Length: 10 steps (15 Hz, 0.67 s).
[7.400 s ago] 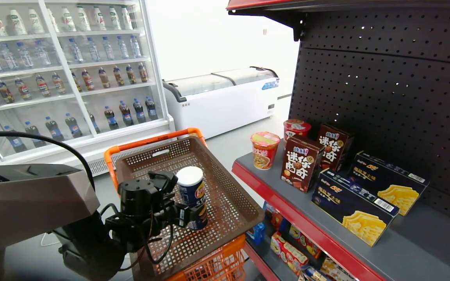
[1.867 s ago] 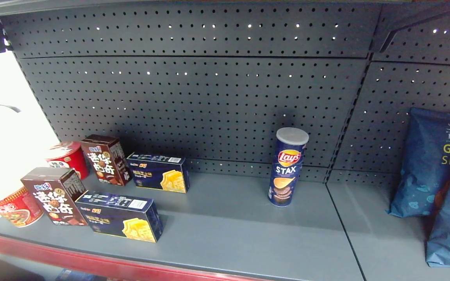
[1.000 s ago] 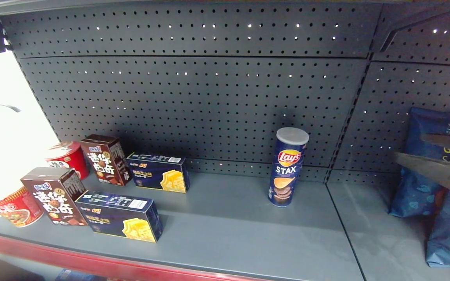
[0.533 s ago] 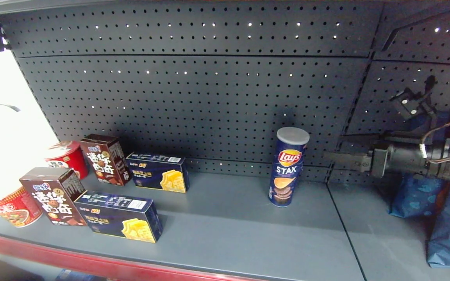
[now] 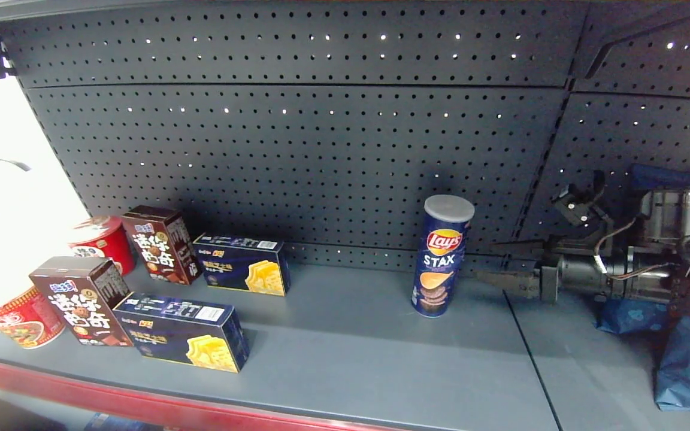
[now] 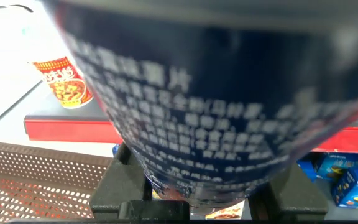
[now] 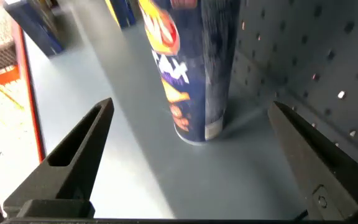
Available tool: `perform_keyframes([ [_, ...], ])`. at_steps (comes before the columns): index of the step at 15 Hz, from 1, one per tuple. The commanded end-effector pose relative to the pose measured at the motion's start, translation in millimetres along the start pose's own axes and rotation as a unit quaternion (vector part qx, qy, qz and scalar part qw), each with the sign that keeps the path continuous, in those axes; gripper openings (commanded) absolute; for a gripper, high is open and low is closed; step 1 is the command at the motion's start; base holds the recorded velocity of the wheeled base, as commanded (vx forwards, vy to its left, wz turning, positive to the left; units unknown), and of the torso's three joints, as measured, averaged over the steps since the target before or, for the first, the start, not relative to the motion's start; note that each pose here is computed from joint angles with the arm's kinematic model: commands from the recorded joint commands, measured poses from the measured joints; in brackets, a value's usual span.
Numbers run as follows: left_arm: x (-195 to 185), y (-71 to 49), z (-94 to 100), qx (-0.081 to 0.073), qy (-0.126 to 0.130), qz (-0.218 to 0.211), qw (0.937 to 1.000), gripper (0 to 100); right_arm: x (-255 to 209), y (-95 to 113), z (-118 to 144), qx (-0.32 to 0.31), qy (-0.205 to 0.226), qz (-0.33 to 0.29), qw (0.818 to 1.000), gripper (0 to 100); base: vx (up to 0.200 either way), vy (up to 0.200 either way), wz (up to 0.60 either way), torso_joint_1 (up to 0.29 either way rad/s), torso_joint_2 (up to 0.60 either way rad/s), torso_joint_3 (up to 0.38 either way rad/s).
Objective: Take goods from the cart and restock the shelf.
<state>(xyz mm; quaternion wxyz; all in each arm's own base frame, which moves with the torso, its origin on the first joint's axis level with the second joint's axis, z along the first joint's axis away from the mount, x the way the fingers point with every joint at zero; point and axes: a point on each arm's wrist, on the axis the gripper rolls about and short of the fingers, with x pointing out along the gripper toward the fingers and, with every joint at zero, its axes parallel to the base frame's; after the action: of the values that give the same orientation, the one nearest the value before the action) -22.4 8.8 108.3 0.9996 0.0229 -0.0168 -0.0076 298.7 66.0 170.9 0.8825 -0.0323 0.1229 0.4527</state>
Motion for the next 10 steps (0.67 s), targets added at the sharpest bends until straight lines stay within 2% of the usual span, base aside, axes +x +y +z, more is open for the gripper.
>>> perform_keyframes([
  [1, 0.3, -0.1, -0.1, 0.001, 0.002, 0.000, 1.0000, 0, 8.9, -5.6, -13.9, 0.013, 0.019, 0.005, 1.000, 100, 0.000, 0.000, 0.00, 0.000, 0.00, 0.000],
  [10, 1.8, -0.6, -6.1, 0.004, 0.012, 0.000, 0.9999, 0, 51.1, -31.2, -37.0, 0.011, 0.016, 0.033, 0.999, 100, 0.000, 0.000, 0.00, 0.000, 0.00, 0.000],
])
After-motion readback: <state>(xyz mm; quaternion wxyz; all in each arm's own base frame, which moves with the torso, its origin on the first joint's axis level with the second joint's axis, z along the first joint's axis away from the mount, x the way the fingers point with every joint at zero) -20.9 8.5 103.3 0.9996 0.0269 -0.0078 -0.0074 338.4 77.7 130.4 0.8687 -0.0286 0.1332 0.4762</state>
